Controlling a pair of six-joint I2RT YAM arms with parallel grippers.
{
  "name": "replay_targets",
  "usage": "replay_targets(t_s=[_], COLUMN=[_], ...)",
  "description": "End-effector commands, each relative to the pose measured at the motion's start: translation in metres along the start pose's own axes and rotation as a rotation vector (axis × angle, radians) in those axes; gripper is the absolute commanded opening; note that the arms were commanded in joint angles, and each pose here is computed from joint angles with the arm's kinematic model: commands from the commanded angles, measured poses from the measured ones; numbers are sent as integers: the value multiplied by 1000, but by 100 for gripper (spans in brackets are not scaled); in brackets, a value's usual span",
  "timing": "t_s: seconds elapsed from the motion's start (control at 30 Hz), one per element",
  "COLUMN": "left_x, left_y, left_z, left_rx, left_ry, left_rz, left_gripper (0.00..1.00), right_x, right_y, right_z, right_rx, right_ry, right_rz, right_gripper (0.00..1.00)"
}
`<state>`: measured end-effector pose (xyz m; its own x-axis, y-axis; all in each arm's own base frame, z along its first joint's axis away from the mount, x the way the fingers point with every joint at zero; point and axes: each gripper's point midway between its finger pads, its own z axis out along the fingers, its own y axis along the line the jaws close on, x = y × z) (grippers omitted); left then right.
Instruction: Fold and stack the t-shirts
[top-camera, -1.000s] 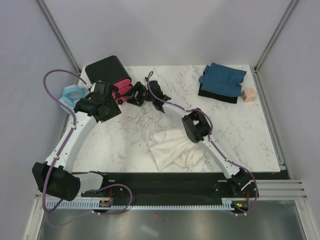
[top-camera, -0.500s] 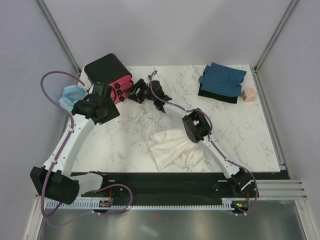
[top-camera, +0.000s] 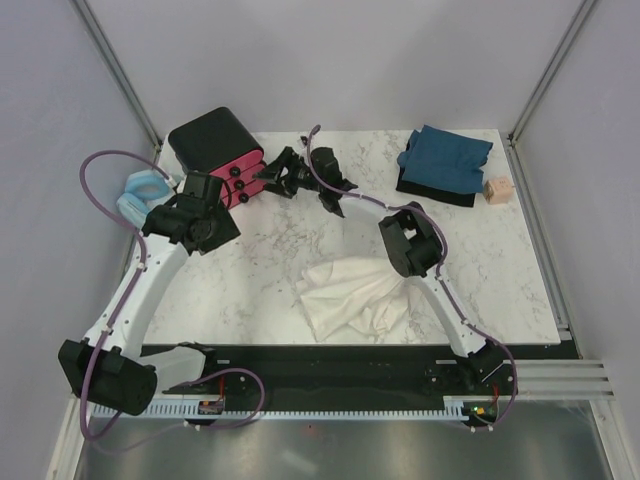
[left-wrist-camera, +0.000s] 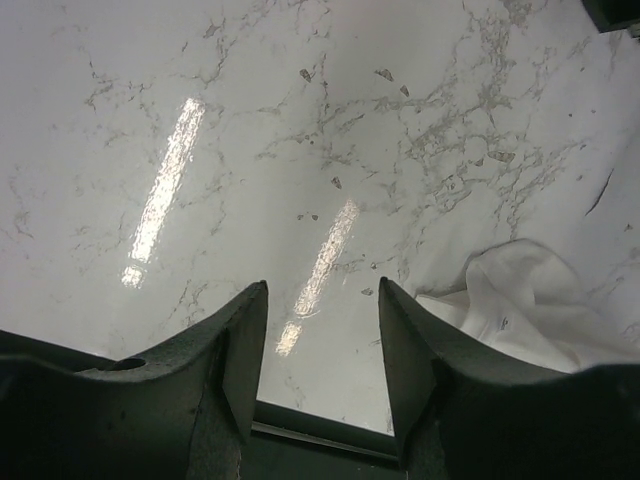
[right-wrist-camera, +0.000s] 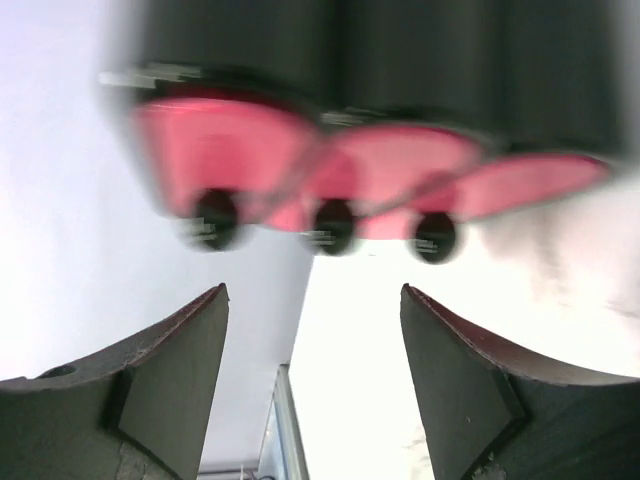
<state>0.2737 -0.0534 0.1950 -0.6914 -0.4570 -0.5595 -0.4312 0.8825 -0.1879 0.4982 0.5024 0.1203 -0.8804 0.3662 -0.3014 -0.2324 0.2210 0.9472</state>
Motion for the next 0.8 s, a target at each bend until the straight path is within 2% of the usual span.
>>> replay_targets(t_s=[0.0, 0.17, 0.27, 0.4, 0.77], left_x=[-4, -1, 5, 8, 8], left_y=[-6, -2, 2, 9, 15], left_z=[-10, -12, -13, -18, -23], left_rx=[49, 56, 59, 57, 36], left_ry=[-38, -48, -41, -49, -47], left_rz=[-64, -78, -80, -65, -35], left_gripper=[55, 55, 56, 56, 56], right_x=[-23, -20, -20, -3, 23], right_y=[118, 111, 115, 96, 66], right_z=[-31, -31, -24, -4, 34], right_rx=[-176, -141, -161, -160, -201], right_ry=[21, 41, 42, 78, 21], right_rz=[-197, -190, -189, -150, -116], right_gripper=[77, 76, 76, 75, 77])
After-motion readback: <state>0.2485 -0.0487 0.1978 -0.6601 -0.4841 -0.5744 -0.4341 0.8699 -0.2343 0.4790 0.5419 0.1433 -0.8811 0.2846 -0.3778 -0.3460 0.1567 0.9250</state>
